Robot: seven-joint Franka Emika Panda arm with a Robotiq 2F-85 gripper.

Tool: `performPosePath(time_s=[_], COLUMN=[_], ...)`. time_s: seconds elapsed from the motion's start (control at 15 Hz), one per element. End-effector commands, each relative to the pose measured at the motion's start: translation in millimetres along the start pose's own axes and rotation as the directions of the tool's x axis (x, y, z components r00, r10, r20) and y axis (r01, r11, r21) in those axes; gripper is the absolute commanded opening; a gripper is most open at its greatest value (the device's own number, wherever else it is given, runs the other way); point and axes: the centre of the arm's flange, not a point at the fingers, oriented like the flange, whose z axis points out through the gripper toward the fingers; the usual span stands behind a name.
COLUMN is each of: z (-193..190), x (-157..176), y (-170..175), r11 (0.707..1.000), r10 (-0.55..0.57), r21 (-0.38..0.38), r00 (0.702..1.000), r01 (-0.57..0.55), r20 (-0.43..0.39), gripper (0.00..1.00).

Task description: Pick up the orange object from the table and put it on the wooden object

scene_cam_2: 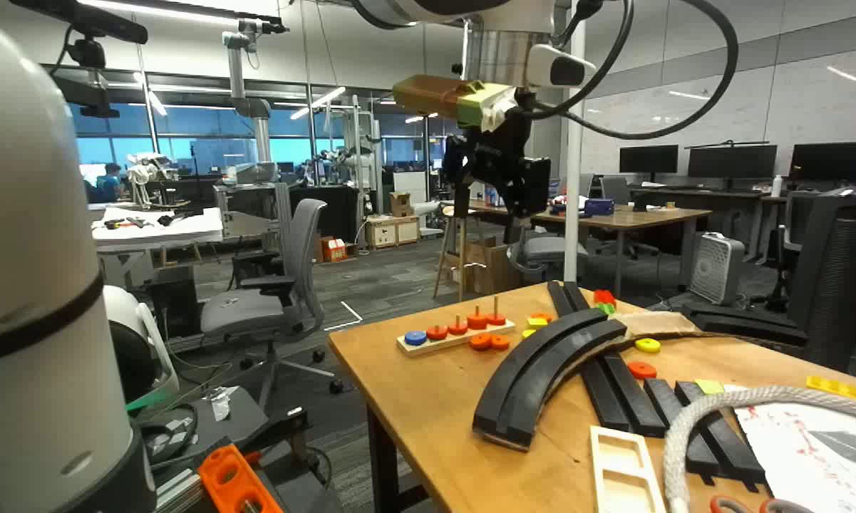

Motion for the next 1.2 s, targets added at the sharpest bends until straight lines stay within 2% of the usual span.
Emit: performPosePath(time_s=[0.0,0.33,0.47,0.93,1.13], z=[-1,-2,6,41,57], x=[0,1,10,83,114], y=[0,0,-3,-37,-52], r11=[1.0,1.0,1.0,0.995,0.989], r10=[0.0,-0.001,0.006,0.05,0.084], r21=[0.0,0.0,-0.015,-0.09,-0.125], r00=[1.0,1.0,1.0,0.995,0.993], r01=[0.0,0.001,-0.005,-0.042,-0.074], r20=[-0.002,-0.004,0.018,0.091,0.083], gripper=[1.0,1.0,1.0,1.0,1.0])
